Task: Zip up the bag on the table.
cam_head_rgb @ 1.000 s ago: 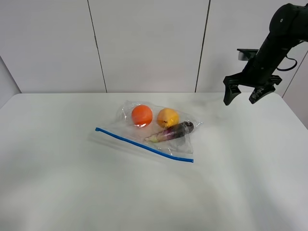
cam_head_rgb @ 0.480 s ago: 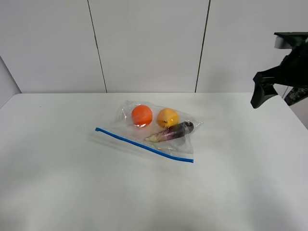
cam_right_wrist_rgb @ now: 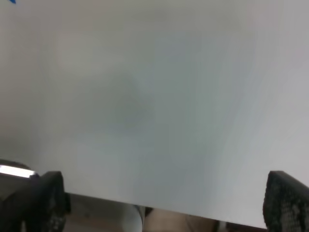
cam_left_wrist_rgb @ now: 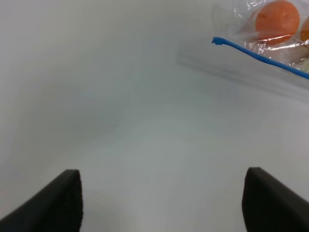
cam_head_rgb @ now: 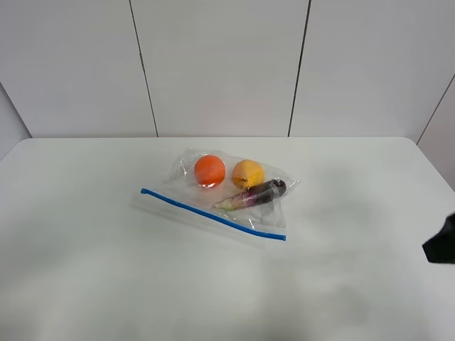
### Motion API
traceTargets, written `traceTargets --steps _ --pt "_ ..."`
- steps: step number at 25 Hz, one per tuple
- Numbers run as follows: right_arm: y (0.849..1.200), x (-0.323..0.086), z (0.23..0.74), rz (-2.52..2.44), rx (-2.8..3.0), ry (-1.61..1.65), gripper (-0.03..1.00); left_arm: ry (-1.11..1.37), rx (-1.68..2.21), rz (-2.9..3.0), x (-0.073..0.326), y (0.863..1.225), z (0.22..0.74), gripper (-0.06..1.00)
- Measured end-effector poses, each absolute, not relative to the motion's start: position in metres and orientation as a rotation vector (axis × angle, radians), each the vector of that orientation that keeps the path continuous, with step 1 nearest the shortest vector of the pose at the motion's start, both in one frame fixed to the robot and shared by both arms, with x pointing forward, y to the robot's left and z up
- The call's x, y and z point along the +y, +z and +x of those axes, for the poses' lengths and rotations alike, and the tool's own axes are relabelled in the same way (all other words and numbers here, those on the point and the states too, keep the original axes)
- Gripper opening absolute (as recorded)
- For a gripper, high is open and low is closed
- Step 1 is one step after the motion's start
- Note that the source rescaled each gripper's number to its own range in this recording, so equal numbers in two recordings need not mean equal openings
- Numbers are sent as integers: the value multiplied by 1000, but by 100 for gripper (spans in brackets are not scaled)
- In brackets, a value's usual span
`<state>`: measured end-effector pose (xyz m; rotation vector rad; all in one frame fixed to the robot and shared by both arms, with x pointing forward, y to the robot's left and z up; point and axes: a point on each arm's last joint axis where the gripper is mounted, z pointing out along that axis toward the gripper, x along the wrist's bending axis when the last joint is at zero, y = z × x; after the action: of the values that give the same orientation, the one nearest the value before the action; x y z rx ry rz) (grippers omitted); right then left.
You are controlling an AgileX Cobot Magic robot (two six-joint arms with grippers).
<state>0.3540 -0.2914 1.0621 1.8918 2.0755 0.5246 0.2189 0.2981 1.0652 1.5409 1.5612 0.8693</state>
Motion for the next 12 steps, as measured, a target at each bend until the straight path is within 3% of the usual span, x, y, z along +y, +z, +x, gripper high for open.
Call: traceTargets --steps 5,12 --pt "1042 -292 303 1776 1950 675 99 869 1561 1541 298 1065 219 88" --pt "1051 -292 268 1607 1762 874 99 869 1561 1541 298 1065 219 88"
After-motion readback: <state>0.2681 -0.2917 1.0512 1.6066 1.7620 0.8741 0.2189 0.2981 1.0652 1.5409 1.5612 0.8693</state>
